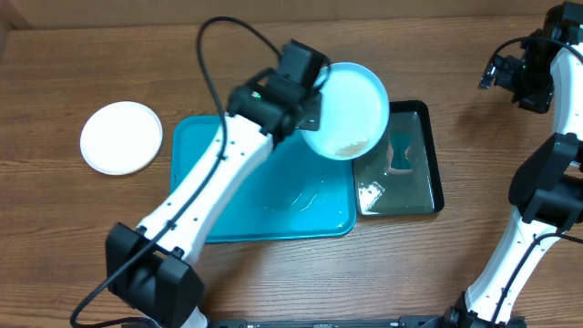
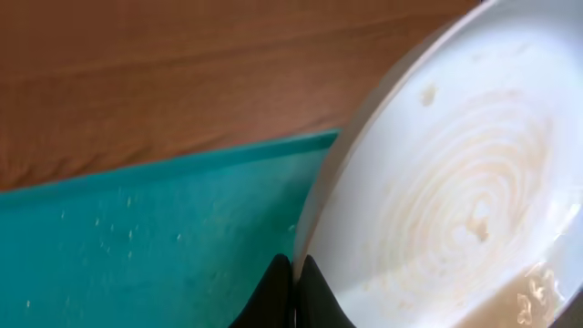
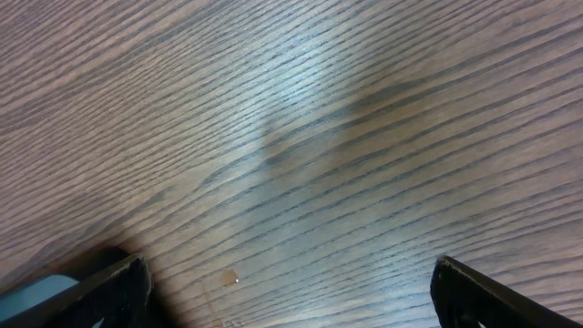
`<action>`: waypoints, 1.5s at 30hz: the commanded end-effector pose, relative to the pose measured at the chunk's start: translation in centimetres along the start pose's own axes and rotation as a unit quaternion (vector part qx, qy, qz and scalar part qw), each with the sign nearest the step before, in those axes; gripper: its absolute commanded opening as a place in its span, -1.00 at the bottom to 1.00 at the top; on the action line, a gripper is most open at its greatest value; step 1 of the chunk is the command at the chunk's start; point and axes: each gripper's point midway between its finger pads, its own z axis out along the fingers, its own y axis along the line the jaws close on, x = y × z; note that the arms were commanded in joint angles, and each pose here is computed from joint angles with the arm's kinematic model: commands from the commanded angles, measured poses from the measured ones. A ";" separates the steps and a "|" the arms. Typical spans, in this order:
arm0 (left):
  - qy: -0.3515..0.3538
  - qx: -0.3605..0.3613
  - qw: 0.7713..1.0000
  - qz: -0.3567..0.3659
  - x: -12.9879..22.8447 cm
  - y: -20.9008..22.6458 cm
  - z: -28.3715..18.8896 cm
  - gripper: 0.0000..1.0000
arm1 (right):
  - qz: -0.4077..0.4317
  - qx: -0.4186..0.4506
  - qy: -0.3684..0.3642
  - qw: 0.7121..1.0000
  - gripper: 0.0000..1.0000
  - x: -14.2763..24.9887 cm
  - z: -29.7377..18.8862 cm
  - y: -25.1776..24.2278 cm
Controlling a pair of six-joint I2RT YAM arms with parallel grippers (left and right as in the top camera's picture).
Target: Clean dirty plates on tray and stack at the side
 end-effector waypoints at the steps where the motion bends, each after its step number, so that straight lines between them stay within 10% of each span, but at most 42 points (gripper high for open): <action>1: -0.061 -0.025 0.996 0.055 -1.5 -2.8 -1.8 -0.92 | -0.001 -0.003 -0.022 1.000 1.00 -0.8 -1.6 0.1; 25: -0.165 -0.118 0.951 0.233 -2.0 -8.4 -5.6 -0.92 | -0.001 -0.003 -0.022 1.000 1.00 -0.8 -1.6 0.1; 45: -0.289 -0.220 0.851 0.380 -2.8 -15.4 -13.2 -0.91 | -0.001 -0.003 -0.022 1.000 1.00 -0.8 -1.6 0.1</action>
